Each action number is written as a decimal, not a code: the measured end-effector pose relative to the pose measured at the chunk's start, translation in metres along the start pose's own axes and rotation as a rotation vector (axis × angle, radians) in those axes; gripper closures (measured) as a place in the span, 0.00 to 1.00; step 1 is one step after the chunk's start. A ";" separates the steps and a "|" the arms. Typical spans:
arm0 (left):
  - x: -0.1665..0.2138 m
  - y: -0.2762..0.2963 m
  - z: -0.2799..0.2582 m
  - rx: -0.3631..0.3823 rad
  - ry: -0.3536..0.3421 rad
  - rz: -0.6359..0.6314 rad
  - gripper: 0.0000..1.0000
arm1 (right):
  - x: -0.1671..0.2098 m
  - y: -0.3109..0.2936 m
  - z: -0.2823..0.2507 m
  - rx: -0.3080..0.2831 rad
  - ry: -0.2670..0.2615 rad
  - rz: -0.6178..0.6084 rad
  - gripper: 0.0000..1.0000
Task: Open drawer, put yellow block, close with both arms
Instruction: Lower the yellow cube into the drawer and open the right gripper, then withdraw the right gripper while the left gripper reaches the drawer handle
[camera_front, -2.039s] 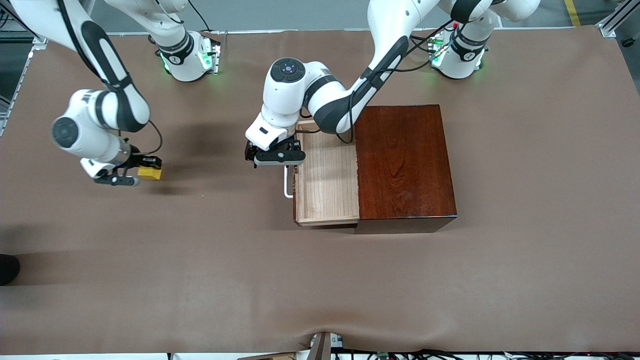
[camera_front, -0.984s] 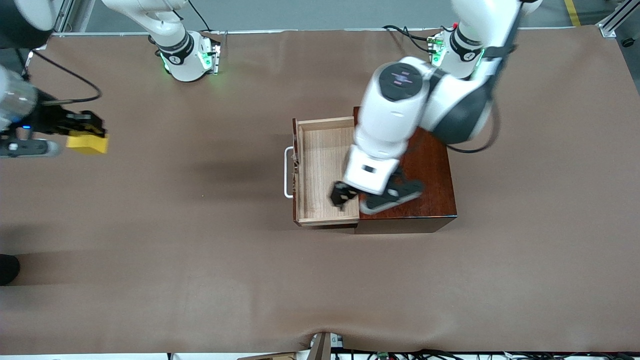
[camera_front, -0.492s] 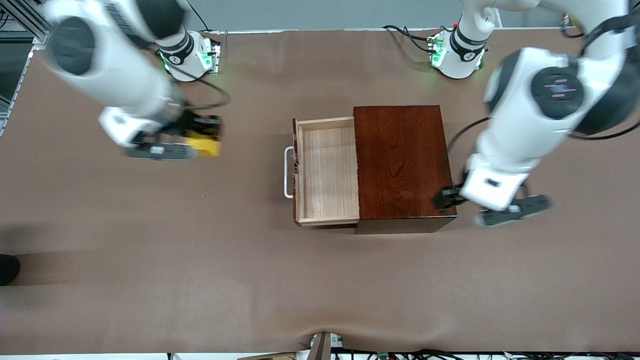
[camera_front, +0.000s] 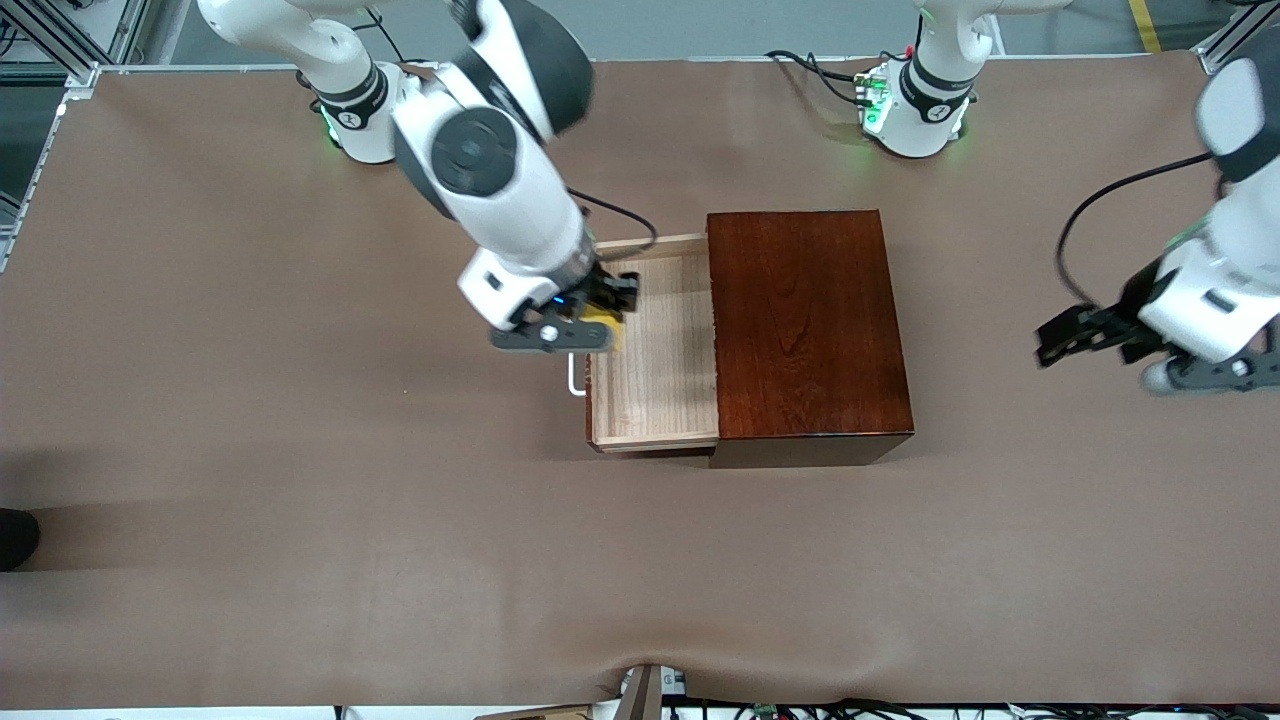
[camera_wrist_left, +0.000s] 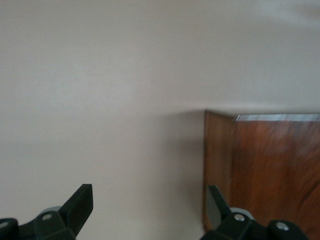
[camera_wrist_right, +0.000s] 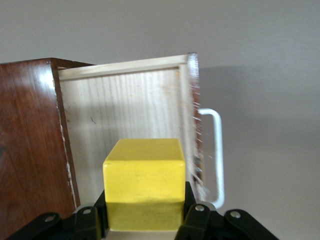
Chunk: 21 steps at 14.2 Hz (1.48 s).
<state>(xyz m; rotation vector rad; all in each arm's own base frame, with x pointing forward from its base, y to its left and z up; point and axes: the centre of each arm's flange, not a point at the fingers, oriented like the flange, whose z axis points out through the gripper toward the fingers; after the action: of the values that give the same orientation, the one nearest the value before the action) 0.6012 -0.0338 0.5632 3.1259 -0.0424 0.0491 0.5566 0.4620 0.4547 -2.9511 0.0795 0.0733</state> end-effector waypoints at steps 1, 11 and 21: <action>-0.006 -0.002 -0.005 0.001 -0.016 0.029 0.00 | 0.006 -0.003 0.021 0.006 0.009 0.002 0.44; -0.032 0.012 -0.040 0.006 -0.035 0.073 0.00 | 0.020 -0.014 0.145 0.008 0.026 0.000 0.44; -0.046 0.022 -0.057 0.010 -0.032 0.088 0.00 | 0.033 0.003 0.058 -0.007 -0.036 0.042 0.00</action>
<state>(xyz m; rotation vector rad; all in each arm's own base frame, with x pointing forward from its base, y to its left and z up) 0.5532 -0.0535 0.6194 3.1328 -0.1809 -0.0004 0.5872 0.4683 0.3950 -2.9537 0.1358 0.1335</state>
